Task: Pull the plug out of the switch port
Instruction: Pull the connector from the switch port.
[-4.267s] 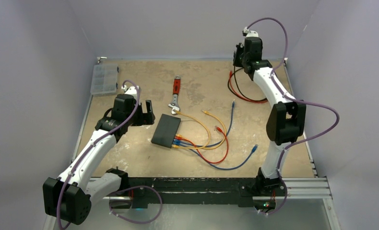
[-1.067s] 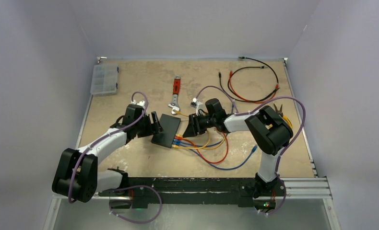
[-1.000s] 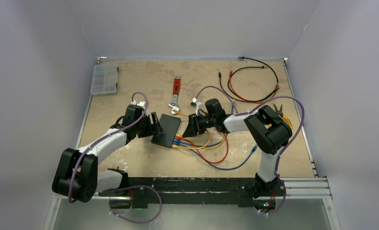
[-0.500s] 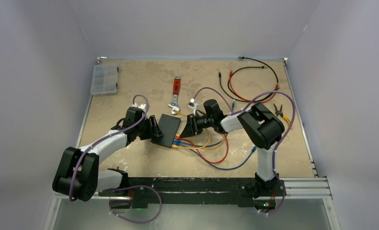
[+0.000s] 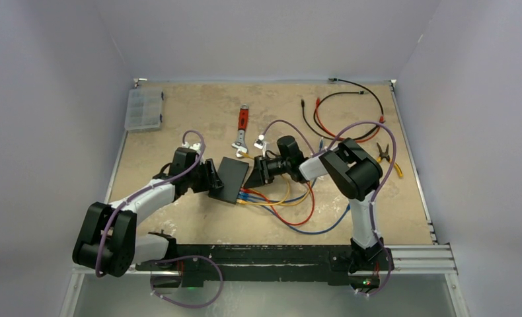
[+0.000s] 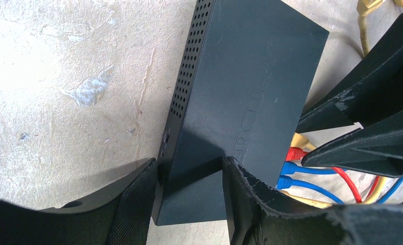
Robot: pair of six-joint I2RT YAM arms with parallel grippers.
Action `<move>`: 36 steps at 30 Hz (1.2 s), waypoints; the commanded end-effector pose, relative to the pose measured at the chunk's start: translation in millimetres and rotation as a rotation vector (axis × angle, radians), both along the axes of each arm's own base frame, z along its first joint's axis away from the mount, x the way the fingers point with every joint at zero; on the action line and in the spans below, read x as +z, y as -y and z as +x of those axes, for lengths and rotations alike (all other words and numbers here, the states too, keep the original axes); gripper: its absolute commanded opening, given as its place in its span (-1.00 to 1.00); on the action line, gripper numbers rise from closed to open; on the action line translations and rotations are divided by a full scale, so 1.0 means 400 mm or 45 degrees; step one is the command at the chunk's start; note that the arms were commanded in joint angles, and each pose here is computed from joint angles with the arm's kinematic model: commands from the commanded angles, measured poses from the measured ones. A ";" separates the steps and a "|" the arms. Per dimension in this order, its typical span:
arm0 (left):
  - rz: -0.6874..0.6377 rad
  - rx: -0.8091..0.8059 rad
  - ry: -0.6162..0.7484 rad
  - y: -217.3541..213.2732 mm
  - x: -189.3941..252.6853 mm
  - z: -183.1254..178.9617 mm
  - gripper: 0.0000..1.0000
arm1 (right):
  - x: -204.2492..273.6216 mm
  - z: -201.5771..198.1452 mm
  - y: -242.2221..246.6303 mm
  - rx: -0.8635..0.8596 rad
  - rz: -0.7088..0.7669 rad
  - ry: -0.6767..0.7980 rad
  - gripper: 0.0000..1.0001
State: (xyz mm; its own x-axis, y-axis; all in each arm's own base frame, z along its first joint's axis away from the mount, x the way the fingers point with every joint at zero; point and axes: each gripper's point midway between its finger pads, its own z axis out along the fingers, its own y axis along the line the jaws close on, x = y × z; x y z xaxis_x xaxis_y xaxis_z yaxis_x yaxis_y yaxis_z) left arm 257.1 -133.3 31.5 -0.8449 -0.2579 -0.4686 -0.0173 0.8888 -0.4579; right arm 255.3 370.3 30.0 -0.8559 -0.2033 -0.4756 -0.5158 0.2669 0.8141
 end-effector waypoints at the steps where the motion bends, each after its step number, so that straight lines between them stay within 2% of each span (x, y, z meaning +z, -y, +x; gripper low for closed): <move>1: -0.056 -0.037 0.026 0.020 0.007 0.002 -0.05 | -0.040 0.002 -0.008 -0.011 -0.039 -0.021 -0.17; 9: -0.061 -0.043 0.029 0.022 0.009 0.002 -0.06 | -0.047 0.012 -0.020 -0.012 -0.035 -0.027 -0.19; 15: -0.060 -0.046 0.027 0.022 0.008 0.001 -0.07 | -0.052 0.019 -0.028 -0.011 -0.035 -0.034 -0.31; 22: -0.058 -0.043 0.027 0.021 0.007 0.002 -0.08 | -0.057 0.010 -0.025 0.000 -0.038 -0.042 -0.63; 27: -0.057 -0.037 0.028 0.020 0.009 0.002 -0.08 | -0.058 0.001 -0.021 0.008 -0.036 -0.047 -1.00; 32: -0.051 -0.037 0.043 0.017 0.019 0.004 -0.06 | -0.060 -0.001 -0.021 0.010 -0.029 -0.050 -1.00; 36: -0.031 -0.032 0.080 0.010 0.042 0.013 0.13 | -0.056 -0.003 -0.020 0.013 -0.026 -0.047 -1.00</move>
State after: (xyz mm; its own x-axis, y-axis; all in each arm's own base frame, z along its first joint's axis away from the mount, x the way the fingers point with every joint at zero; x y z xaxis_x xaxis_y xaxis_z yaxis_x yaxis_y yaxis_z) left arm 257.5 -134.0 32.6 -0.8401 -0.2586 -0.4767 -0.0092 0.8857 -0.4641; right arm 262.3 380.8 23.8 -0.8628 -0.2060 -0.4616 -0.5022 0.2440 0.8296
